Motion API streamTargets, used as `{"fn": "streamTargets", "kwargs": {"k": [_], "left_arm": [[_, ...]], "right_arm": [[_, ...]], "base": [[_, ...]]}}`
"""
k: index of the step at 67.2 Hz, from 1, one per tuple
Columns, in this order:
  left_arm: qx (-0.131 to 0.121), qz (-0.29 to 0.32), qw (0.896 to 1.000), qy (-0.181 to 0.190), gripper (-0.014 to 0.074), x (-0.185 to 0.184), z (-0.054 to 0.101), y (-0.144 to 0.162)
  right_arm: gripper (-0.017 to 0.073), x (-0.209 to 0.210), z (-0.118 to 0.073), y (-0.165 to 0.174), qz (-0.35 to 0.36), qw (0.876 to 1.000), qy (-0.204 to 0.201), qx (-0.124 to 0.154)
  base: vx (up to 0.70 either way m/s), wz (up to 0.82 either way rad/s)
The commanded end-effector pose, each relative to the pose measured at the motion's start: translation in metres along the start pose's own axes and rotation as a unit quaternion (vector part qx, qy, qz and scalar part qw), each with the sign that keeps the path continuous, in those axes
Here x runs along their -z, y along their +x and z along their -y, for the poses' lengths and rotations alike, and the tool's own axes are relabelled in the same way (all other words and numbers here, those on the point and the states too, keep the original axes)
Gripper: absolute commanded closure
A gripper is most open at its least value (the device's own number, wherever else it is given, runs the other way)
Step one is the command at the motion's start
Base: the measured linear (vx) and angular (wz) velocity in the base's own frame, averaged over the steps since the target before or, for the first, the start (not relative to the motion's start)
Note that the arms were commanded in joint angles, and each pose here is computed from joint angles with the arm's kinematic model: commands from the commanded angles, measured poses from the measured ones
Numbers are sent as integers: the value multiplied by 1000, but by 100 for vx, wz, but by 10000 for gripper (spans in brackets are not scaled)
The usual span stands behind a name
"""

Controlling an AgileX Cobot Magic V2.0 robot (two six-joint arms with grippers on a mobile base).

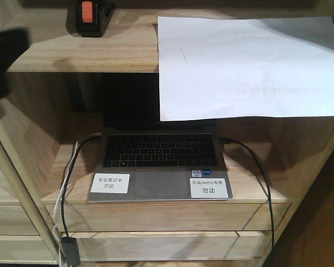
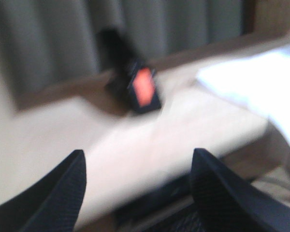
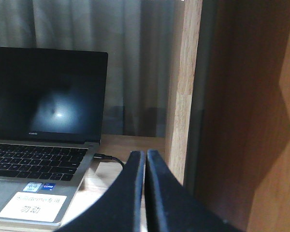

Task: Grab stapler and paper to desk for stapling
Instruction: 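Close the left gripper on the black stapler and lift it off the shelf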

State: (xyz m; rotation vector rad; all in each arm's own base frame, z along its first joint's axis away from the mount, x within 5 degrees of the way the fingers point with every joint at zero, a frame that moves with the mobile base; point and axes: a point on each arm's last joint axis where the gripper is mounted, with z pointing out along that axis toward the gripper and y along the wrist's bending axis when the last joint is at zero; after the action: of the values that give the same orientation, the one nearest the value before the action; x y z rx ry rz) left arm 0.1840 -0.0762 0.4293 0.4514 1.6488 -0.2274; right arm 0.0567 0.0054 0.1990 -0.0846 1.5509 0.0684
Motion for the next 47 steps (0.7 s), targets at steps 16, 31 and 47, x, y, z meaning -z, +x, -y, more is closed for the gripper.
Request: {"fn": "streamTargets", "kwargs": {"k": [16,31,47], "left_arm": [[28,46,999,1,75,-60,-9,-66],[53,26,998,12,64,-101,-13,-94],[66,-20,998,-3,64,-137,-19,-106]], "right_arm": [[568,0,0,0,28,1000,0,8],[568,0,0,0,28,1000,0,8],[568,0,0,0,28,1000,0,8]], "base": [[0,0],[0,0],[0,0]]}}
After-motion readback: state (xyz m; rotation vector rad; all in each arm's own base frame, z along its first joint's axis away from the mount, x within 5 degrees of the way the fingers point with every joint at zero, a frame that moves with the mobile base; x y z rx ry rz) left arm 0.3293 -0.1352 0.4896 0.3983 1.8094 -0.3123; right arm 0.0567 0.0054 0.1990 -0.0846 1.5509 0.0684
